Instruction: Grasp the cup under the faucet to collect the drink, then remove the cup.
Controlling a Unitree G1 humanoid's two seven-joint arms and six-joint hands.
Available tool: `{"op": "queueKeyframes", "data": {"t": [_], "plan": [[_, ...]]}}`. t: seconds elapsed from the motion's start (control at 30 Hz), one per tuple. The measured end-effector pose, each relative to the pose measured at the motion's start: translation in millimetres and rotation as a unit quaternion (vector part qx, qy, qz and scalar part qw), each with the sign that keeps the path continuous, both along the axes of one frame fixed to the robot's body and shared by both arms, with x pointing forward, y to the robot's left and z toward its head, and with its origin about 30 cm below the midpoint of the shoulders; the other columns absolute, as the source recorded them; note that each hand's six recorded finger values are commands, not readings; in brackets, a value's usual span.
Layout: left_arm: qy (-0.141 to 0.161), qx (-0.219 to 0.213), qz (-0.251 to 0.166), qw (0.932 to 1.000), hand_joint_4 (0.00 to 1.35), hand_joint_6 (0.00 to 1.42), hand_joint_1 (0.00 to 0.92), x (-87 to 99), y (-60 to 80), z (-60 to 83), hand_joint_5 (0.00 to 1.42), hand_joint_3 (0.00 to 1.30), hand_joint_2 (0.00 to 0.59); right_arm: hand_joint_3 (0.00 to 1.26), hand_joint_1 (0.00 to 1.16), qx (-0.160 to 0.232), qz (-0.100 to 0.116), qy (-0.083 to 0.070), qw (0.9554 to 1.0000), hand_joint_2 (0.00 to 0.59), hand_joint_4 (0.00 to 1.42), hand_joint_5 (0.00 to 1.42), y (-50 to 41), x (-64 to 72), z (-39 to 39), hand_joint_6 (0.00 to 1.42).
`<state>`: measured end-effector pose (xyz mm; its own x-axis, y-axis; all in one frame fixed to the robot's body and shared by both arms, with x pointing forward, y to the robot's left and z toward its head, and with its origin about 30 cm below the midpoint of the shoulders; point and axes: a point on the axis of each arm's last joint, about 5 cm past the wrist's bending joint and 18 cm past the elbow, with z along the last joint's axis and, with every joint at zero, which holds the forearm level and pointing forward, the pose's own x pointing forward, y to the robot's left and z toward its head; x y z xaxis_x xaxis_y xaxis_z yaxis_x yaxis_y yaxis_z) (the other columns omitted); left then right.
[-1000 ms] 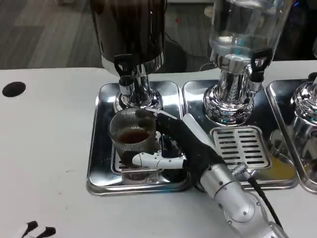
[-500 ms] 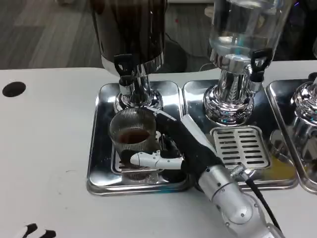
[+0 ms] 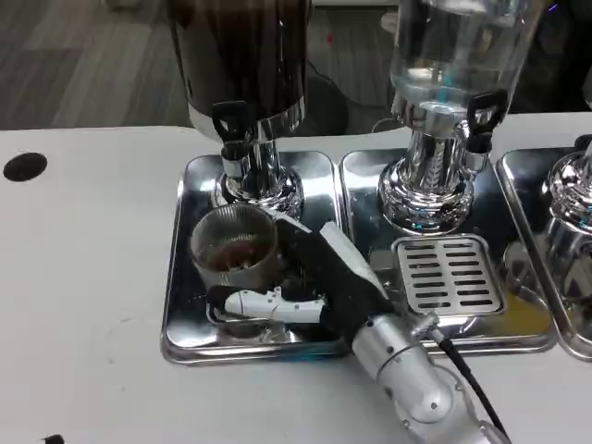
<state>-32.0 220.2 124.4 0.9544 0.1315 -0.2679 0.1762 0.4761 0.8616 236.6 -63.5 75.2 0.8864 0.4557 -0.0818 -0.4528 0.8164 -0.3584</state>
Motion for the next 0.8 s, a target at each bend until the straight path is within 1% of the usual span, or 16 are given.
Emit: {"op": "queueKeyframes", "data": {"t": [0.1, 0.27, 0.5, 0.67, 0.8], "plan": [[0.003, 0.002, 0.003, 1.0000, 0.10, 0.49, 0.000, -1.1, 1.2, -0.4, 0.22, 0.29, 0.096, 0.20, 0.65, 0.004, -0.005, 0.000, 1.0000, 0.024, 0.24, 0.22, 2.9, -0.5, -0.4, 0.13], [0.005, 0.001, 0.003, 1.0000, 0.10, 0.49, 0.000, -1.9, 1.6, -1.2, 0.22, 0.29, 0.098, 0.23, 0.66, 0.008, -0.016, -0.003, 0.9998, 0.032, 0.25, 0.23, 4.8, -0.9, -0.5, 0.15], [0.005, 0.001, 0.002, 1.0000, 0.11, 0.49, 0.000, -1.7, 1.5, -1.2, 0.22, 0.29, 0.100, 0.24, 0.66, 0.009, -0.024, -0.006, 0.9997, 0.033, 0.27, 0.23, 5.0, -0.9, -0.5, 0.16], [0.007, 0.001, 0.001, 1.0000, 0.11, 0.49, 0.000, -1.3, 1.6, -1.3, 0.22, 0.29, 0.100, 0.25, 0.66, 0.009, -0.026, -0.006, 0.9996, 0.033, 0.27, 0.23, 4.8, -0.8, -0.5, 0.16], [0.013, -0.001, 0.001, 0.9999, 0.11, 0.49, 0.000, -1.0, 1.6, -1.5, 0.22, 0.29, 0.106, 0.27, 0.66, 0.010, -0.030, -0.007, 0.9995, 0.033, 0.29, 0.27, 4.1, -0.6, -0.5, 0.16]]}}
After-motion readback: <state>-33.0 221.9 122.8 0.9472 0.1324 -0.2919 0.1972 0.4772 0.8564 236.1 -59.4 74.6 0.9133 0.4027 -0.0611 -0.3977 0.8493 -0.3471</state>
